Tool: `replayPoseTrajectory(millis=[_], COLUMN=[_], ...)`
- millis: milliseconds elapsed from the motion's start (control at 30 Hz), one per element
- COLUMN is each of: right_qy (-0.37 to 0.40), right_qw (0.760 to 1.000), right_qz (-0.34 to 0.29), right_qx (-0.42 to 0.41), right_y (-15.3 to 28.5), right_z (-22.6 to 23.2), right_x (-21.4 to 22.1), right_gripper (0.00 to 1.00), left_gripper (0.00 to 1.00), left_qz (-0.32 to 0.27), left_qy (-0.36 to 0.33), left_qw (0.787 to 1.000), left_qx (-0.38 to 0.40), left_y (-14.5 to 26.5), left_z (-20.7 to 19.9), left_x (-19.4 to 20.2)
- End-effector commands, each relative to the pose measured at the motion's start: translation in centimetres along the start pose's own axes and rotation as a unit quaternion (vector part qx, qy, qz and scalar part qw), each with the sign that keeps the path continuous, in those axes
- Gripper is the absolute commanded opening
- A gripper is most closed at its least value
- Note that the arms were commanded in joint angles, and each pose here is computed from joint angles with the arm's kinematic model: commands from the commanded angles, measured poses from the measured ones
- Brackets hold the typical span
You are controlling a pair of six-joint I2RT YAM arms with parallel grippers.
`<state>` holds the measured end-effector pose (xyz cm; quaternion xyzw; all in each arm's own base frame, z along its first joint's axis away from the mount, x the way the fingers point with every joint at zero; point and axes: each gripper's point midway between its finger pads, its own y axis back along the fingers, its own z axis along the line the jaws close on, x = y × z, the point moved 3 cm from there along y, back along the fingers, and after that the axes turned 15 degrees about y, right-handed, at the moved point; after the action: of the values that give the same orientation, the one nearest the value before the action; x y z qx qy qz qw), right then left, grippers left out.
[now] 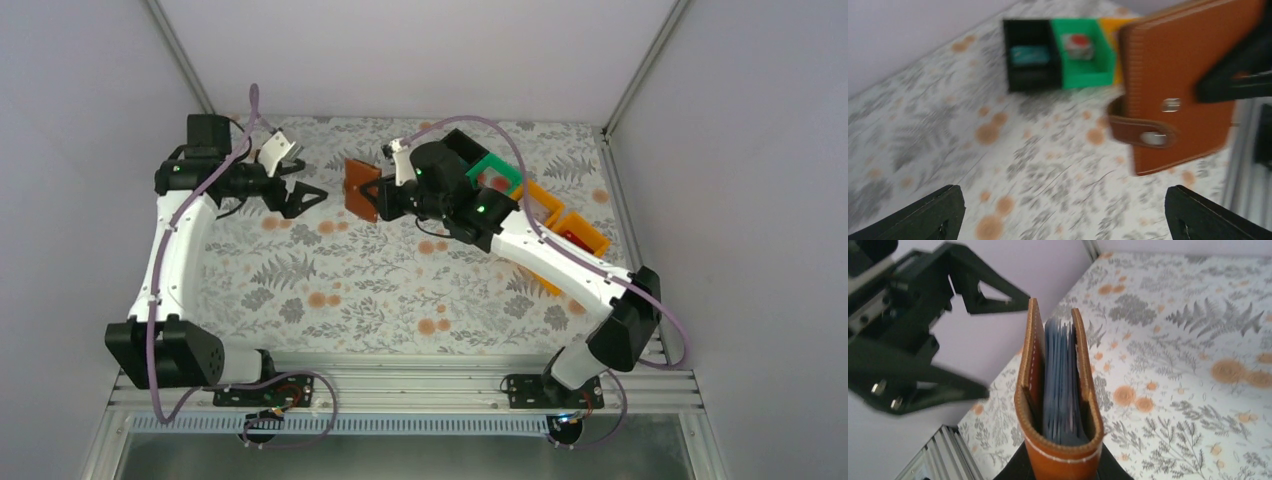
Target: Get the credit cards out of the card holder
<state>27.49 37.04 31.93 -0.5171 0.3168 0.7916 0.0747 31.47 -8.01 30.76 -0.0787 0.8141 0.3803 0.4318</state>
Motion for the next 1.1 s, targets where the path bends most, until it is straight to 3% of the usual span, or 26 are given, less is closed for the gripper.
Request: replayPoseTrajectory(millis=[0, 167, 367, 600, 767, 1067], right_qy=[0.031, 0.040, 0.057, 0.091, 0.113, 0.122], right_qw=[0.999, 0.999, 0.997, 0.991, 0.988, 0.985], right_qz=[-0.031, -0.035, -0.039, -0.037, -0.035, -0.029], right_qx=[0.016, 0.008, -0.035, -0.088, -0.097, -0.115], right_y=[2.0, 1.9, 2.3, 3.3, 3.7, 4.2], right_z=[0.2, 0.6, 2.0, 3.6, 3.9, 4.4], right_x=[-3.1, -3.9, -4.4, -4.1, -3.7, -3.2], right_gripper=[0.04, 0.04, 0.04, 0.04, 0.04, 0.04], left_gripper=[1.00, 1.00, 0.99, 0.63, 0.42, 0.40], left_qz=[-0.020, -0.019, -0.013, -0.017, -0.027, -0.021], left_qy=[-0.007, -0.019, -0.008, -0.051, -0.098, -0.115], left_qw=[0.989, 0.991, 0.995, 0.987, 0.980, 0.986], left_qx=[0.144, 0.128, 0.098, 0.150, 0.171, 0.121], left_y=[0.0, -1.7, -3.1, -1.5, 0.3, 1.0], left_z=[-6.0, -7.0, -5.1, -6.6, -8.4, -5.8], left_x=[-0.9, -2.2, -2.8, -2.3, -1.8, -1.3])
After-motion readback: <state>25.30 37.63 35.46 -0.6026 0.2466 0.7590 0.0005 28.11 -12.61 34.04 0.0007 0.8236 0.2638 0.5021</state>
